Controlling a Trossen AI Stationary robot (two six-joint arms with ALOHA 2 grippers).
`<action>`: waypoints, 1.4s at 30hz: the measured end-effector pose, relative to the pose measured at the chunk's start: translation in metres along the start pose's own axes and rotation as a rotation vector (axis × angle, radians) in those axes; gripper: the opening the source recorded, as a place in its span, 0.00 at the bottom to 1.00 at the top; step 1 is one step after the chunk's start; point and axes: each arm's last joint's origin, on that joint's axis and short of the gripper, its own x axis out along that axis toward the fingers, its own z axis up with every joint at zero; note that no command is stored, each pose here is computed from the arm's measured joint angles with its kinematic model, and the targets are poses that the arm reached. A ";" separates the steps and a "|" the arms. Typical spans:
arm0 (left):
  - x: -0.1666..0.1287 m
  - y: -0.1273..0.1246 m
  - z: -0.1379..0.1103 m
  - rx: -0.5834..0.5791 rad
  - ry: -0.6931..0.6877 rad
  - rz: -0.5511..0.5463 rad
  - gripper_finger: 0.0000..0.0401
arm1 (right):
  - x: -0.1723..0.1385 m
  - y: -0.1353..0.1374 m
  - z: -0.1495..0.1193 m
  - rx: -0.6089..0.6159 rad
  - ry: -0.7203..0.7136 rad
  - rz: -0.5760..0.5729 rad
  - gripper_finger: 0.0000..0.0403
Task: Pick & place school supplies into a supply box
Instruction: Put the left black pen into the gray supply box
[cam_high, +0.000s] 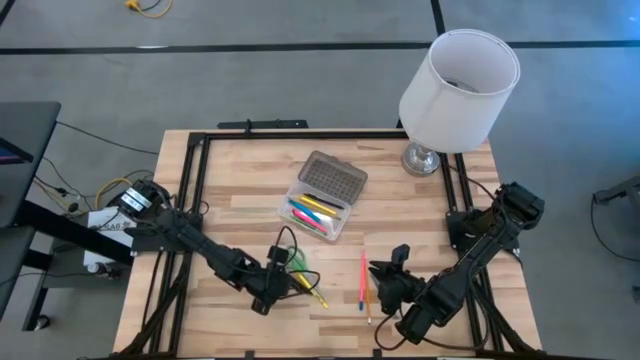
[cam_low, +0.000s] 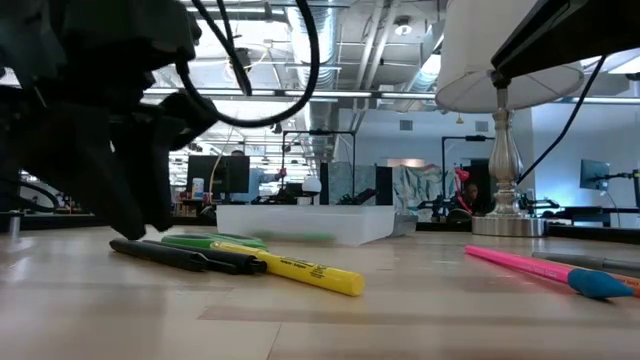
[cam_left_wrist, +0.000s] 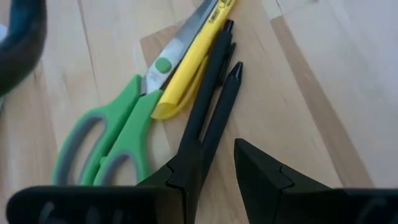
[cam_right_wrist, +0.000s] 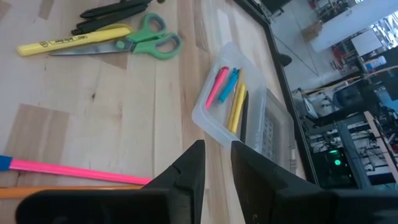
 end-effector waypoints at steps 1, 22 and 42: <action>0.001 0.001 -0.001 -0.002 -0.002 -0.009 0.23 | 0.000 0.000 0.000 0.000 0.000 0.000 0.18; 0.008 0.007 -0.013 -0.070 0.023 -0.075 0.23 | 0.000 0.000 0.000 0.001 0.000 0.001 0.18; 0.001 -0.009 -0.027 -0.263 0.173 -0.093 0.23 | 0.000 0.000 0.000 0.005 -0.002 0.002 0.18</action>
